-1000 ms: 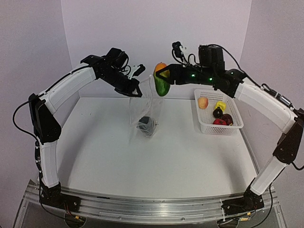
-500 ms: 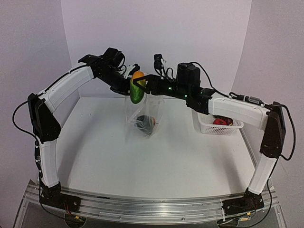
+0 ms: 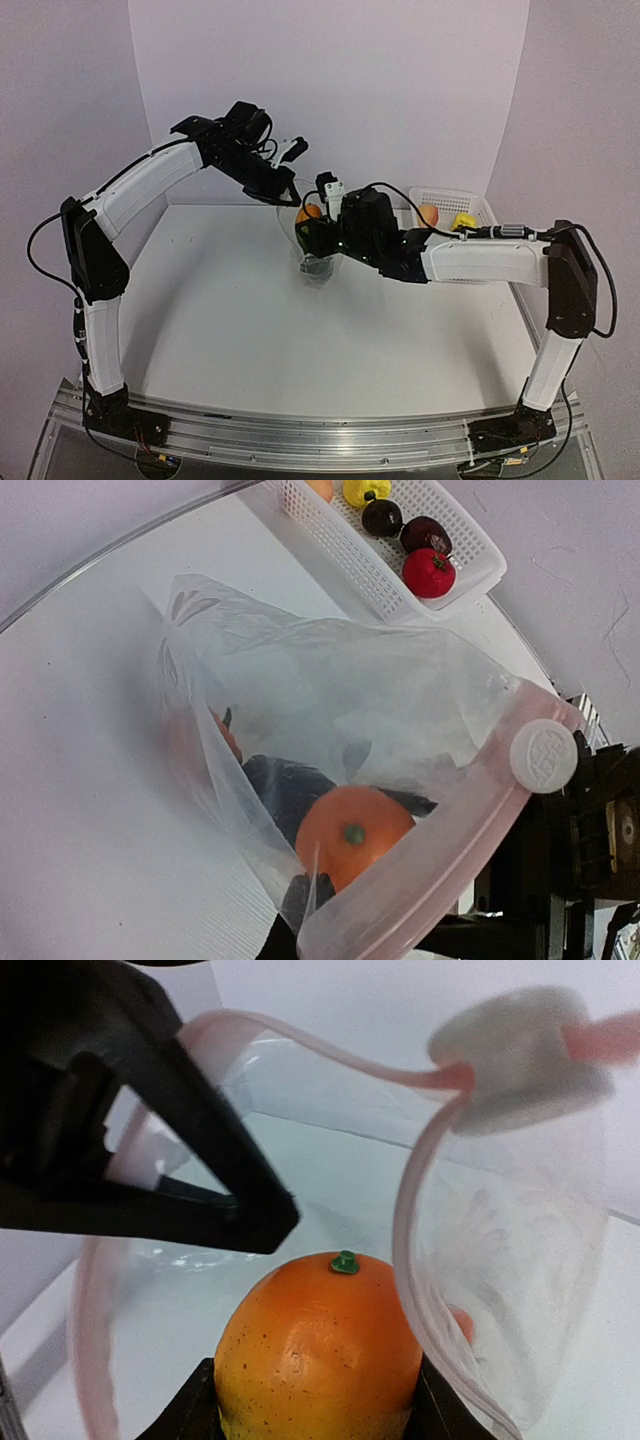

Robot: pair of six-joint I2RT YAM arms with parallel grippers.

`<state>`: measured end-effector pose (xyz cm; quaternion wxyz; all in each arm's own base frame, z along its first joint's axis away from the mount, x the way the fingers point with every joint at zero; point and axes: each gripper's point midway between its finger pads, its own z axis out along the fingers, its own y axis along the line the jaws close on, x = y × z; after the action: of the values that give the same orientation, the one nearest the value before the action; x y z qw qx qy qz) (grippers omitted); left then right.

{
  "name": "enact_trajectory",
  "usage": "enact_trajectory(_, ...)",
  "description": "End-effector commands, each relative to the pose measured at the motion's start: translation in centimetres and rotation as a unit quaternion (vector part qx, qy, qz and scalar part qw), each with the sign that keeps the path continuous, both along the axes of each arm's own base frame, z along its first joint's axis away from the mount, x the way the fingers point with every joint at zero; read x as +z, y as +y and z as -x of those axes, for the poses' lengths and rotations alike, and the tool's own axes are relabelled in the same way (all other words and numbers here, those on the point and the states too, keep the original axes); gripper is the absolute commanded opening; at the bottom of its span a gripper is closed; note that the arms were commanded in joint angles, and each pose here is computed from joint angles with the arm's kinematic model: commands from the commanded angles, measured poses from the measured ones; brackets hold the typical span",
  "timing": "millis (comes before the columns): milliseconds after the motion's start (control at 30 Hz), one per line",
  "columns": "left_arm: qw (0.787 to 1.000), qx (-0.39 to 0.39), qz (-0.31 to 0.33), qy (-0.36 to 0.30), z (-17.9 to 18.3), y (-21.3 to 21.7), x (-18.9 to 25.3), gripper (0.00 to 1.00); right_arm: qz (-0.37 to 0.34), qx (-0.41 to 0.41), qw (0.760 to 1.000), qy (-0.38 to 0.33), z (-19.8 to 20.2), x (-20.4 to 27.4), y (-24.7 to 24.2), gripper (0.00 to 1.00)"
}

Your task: Place the food in the zip-top bag and seal the zipper

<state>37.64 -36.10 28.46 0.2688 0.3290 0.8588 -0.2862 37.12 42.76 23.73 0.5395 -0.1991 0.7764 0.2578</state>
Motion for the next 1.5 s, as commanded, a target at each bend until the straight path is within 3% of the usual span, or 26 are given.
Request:
enact_trajectory(0, 0.999, -0.007, 0.037, -0.022, 0.4, 0.0, 3.1, 0.00, 0.098, -0.061, 0.993, -0.023, -2.5, 1.1, -1.9, 0.05)
enact_trajectory(67, 0.999, -0.009, 0.038, -0.020, 0.5, 0.0, 3.0, 0.00, 0.122, -0.061, 0.991, -0.014, -2.8, 0.6, -1.7, 0.10)
enact_trajectory(133, 0.999, -0.012, 0.040, -0.018, 0.7, -0.1, 3.1, 0.00, 0.132, -0.061, 0.989, -0.015, -3.1, 0.9, -1.4, 0.21)
enact_trajectory(400, 0.999, -0.021, 0.050, -0.004, 1.1, -0.2, 2.9, 0.00, 0.134, -0.032, 0.990, -0.022, -3.0, 4.5, -0.2, 0.86)
enact_trajectory(800, 0.999, -0.003, 0.051, 0.000, 0.1, 0.6, 2.8, 0.00, 0.021, 0.080, 0.995, -0.054, 2.6, 17.3, -1.1, 0.90)
enact_trajectory(900, 0.999, 0.004, 0.049, -0.001, -0.3, 0.9, 2.7, 0.00, -0.026, 0.077, 0.996, -0.022, 3.2, 20.1, -3.9, 0.90)
enact_trajectory(1000, 0.999, 0.008, 0.048, -0.002, -0.4, 1.0, 2.7, 0.00, -0.062, 0.020, 0.998, 0.022, 1.7, 21.3, -9.1, 0.89)
enact_trajectory(1067, 0.999, 0.010, 0.048, -0.002, -0.5, 1.1, 2.7, 0.00, -0.065, -0.034, 0.996, 0.050, 0.1, 20.7, -13.0, 0.88)
enact_trajectory(1200, 0.999, 0.011, 0.050, -0.008, -0.5, 1.1, 3.2, 0.00, -0.005, -0.154, 0.981, 0.114, -3.1, 16.0, -20.7, 0.88)
enact_trajectory(1333, 0.999, 0.011, 0.048, -0.011, -0.4, 1.3, 3.4, 0.00, 0.081, -0.267, 0.938, 0.205, -6.1, 9.6, -28.9, 0.89)
enact_trajectory(1467, 0.999, 0.013, 0.044, -0.011, -0.3, 1.4, 3.1, 0.00, 0.142, -0.321, 0.892, 0.286, -8.9, 3.6, -34.8, 0.93)
